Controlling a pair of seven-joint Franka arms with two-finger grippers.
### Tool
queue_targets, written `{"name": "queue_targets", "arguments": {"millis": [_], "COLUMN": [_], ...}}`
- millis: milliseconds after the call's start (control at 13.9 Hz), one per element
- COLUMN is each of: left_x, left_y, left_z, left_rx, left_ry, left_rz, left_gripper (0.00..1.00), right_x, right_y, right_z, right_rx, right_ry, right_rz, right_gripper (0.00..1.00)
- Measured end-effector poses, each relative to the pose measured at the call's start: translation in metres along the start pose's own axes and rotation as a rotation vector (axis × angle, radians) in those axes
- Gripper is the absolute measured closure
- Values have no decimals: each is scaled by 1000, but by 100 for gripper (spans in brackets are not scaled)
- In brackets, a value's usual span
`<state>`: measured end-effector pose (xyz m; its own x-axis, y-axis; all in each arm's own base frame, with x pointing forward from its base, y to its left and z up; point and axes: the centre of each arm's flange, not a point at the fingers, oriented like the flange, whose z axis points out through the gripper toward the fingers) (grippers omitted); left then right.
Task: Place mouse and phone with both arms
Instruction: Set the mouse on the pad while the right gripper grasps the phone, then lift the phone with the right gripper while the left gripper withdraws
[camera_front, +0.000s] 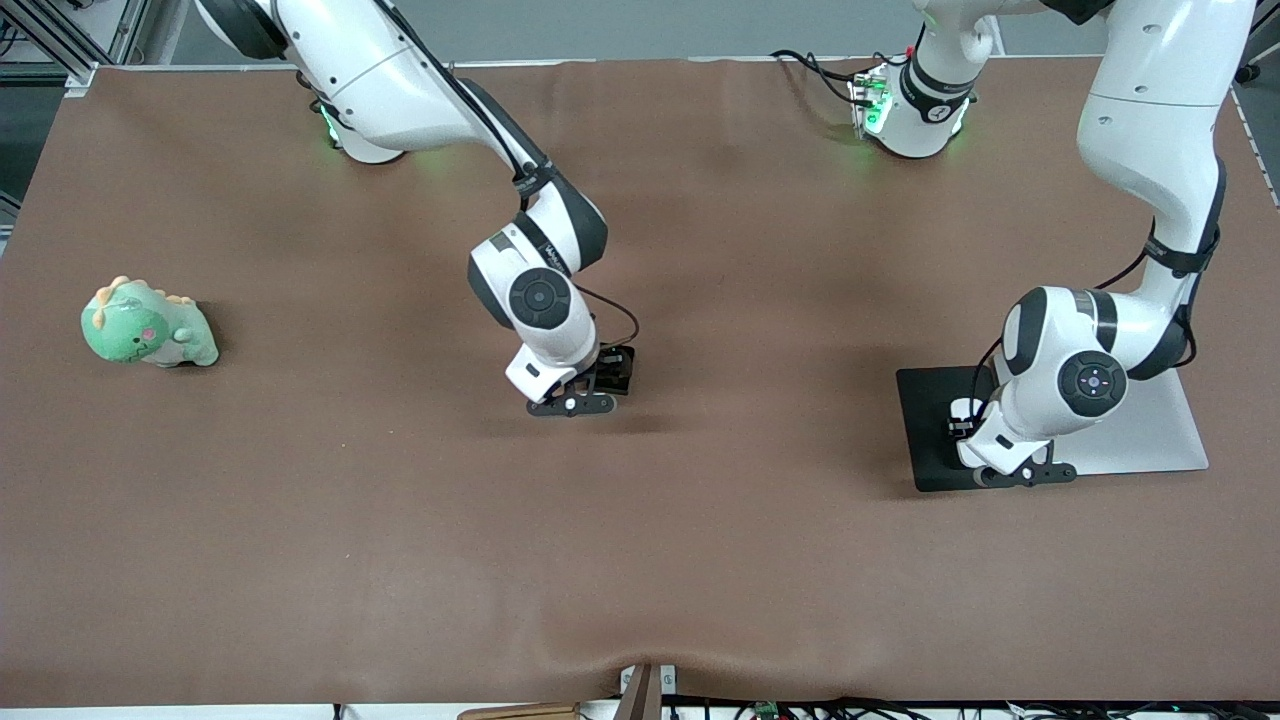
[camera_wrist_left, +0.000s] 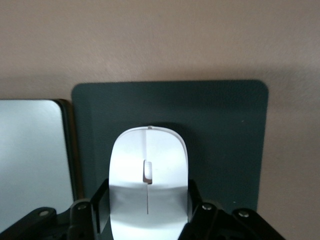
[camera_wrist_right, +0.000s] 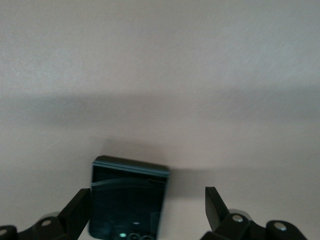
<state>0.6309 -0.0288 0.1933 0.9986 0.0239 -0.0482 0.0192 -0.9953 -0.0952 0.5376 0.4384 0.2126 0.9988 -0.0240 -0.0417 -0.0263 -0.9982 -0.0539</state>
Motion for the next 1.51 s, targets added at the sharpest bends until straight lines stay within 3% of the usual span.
{"name": "queue_targets", "arguments": {"millis": [144, 215, 431, 503, 646, 790, 1005, 1221, 1364, 1508], "left_x": [-3, -4, -5, -3, 6, 18, 31, 18, 1, -21], "left_y": [1, 1, -1, -2, -4, -10, -26, -43, -48, -50], "left_z": [6, 7, 10, 8, -11, -58, -170, -270, -320, -360], "left_rx": [-1, -1, -1, -2, -4, -2, 22, 52, 49, 37], "left_ry": [-5, -8, -13, -7, 32, 101, 170, 149, 143, 139], "left_rz": [1, 2, 0, -3, -8, -18, -50, -87, -108, -121], "left_gripper": [38, 33, 5, 0, 0, 0, 0, 0, 0, 0], "right_x": [-10, -14, -19, -18, -17, -16, -14, -16, -16, -13], "right_y": [-11, -15, -17, -16, -15, -15, -17, -20, -20, -19], "right_z": [11, 16, 28, 31, 36, 40, 42, 45, 44, 40], "right_rx": [-1, -4, -11, -10, -11, -6, 14, 13, 11, 9], "right_ry": [-1, -4, -11, -9, -8, -3, 16, 25, 29, 34], "right_rz": [47, 64, 82, 88, 106, 134, 188, 186, 184, 189], "right_gripper": [0, 0, 0, 0, 0, 0, 0, 0, 5, 19]}}
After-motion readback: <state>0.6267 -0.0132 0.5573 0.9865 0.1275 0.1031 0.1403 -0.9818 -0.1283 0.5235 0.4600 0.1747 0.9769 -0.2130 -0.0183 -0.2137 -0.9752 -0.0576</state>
